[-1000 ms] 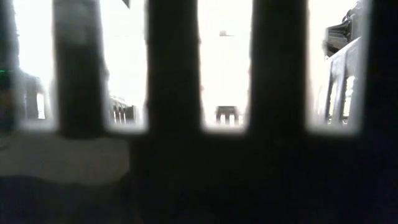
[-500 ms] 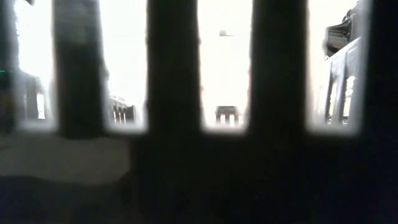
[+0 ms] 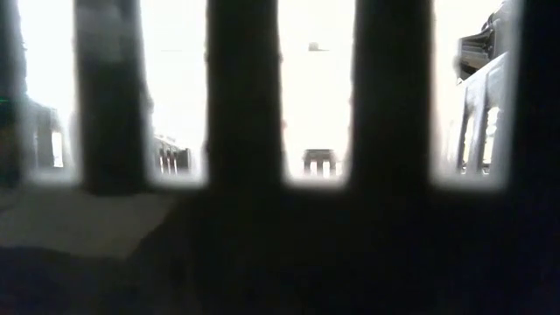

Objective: Stack baskets by color
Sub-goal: Stack the bottom left black bin on the center black bin

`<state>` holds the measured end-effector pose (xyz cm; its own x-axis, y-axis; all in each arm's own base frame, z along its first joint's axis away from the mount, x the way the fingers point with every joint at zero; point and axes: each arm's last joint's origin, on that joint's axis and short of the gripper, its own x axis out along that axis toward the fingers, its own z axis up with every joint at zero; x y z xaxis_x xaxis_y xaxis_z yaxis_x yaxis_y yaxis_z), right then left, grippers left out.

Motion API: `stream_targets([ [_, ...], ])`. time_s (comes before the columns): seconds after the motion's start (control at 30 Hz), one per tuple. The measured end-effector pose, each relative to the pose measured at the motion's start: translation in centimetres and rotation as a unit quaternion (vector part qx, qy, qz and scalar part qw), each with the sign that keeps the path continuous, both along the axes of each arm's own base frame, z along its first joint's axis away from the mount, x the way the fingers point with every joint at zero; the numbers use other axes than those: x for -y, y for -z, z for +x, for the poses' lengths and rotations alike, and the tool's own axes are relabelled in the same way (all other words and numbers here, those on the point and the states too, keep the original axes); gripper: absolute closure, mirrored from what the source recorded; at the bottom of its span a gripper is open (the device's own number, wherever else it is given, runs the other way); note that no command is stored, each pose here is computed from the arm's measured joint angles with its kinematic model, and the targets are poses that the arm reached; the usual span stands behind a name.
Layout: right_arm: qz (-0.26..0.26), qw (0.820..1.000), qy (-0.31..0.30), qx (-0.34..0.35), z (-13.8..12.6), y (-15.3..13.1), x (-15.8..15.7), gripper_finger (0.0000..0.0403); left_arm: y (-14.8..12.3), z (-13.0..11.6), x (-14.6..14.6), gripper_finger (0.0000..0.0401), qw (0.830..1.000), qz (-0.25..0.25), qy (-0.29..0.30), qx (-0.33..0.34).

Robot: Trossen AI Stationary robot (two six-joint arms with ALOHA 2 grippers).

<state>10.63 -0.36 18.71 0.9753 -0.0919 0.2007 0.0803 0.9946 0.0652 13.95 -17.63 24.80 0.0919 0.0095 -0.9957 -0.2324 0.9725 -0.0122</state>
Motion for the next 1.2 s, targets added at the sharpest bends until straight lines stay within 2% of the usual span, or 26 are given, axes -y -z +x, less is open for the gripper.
stream_targets([
  [0.17, 0.000, 1.000, 0.000, 0.000, 0.0, 0.0, 0.0, 0.0358, 1.3, -0.3, 0.6, 0.0178, 1.000, -0.026, 0.001, 0.007],
  [0.3, 0.000, 1.000, 0.000, 0.000, 0.0, 0.0, 0.0, 0.0358, 2.9, -0.2, 0.9, 0.0152, 0.998, -0.053, -0.008, 0.012],
  [0.5, 0.000, 1.000, 0.000, 0.000, 0.0, 0.0, 0.0, 0.0358, 5.1, -0.7, 0.4, 0.0162, 0.998, -0.059, -0.010, -0.005],
  [0.73, 0.000, 1.000, 0.000, 0.000, 0.0, 0.0, 0.0, 0.0358, 6.3, -0.7, 0.4, 0.0178, 0.997, -0.071, -0.009, 0.003],
  [1.0, 0.000, 1.000, 0.000, 0.000, 0.0, 0.0, 0.0, 0.0358, 8.3, -0.5, 1.1, 0.0205, 0.999, -0.035, -0.002, -0.024],
  [1.2, 0.000, 1.000, 0.000, 0.000, 0.0, 0.0, 0.0, 0.0358, 9.6, -0.4, 1.4, 0.0241, 0.998, -0.026, 0.013, -0.064],
])
